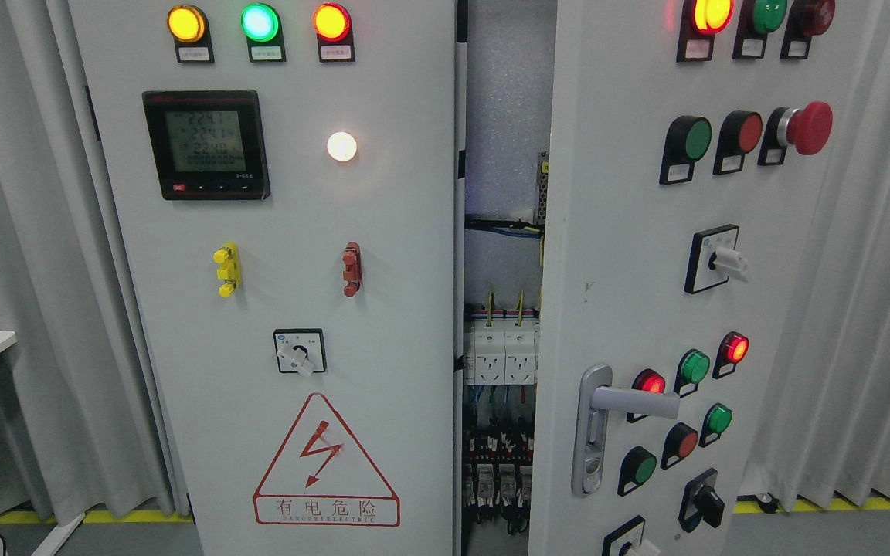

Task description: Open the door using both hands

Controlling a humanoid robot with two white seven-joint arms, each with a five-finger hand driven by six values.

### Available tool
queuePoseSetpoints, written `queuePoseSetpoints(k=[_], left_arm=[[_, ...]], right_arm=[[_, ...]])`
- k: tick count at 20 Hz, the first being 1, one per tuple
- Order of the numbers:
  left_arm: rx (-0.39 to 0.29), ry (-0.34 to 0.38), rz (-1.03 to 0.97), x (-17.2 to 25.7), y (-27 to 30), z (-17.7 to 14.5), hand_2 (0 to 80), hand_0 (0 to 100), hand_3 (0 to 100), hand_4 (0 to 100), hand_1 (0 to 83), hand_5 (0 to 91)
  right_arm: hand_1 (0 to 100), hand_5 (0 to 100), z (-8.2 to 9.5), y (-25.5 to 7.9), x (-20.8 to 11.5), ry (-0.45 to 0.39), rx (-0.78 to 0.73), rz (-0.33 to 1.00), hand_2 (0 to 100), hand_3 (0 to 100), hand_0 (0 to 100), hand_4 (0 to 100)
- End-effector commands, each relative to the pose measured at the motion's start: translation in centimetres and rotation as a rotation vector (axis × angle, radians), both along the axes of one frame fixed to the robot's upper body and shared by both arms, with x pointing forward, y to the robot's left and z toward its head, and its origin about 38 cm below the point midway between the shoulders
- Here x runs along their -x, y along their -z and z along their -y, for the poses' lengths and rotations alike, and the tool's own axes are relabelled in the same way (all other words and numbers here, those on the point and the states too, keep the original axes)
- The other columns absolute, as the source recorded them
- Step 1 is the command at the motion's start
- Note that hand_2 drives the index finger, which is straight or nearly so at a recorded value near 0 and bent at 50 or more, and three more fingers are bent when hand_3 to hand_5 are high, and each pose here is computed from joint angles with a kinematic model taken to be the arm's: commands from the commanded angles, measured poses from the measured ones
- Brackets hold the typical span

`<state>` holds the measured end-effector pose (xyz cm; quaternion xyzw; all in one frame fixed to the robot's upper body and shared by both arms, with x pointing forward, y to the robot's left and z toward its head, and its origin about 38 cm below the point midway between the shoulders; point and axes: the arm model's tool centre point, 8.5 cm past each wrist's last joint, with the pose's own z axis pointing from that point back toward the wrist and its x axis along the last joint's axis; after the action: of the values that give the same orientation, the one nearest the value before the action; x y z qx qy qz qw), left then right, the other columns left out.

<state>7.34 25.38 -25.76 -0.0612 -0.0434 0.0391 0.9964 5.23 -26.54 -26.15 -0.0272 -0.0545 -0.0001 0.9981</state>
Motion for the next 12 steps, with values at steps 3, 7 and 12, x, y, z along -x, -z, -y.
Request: queuePoseSetpoints(k=[3,7,12], left_arm=[[0.104,0.011,0.012,-0.1,-0.4,-0.9,2.7,29,3,4,0.0,0.0],[0.098,0.013,0.022,-0.6,-0.4,-1.1,2.7,29,3,4,0.0,0.0],[0.079,0.060,0.247,-8.2,-2.0,-3.1,2.7,29,3,4,0.0,0.0]], right_arm=[[0,0,0.0,0.0,0.0,0.000,0.000,-0.001,0,0,22,0],[0,0,0.0,0.0,0.0,0.001,0.000,-0.001,0,0,22,0],[0,0,0.0,0.0,-0.1,0.000,0.000,0.000,0,0,22,0]])
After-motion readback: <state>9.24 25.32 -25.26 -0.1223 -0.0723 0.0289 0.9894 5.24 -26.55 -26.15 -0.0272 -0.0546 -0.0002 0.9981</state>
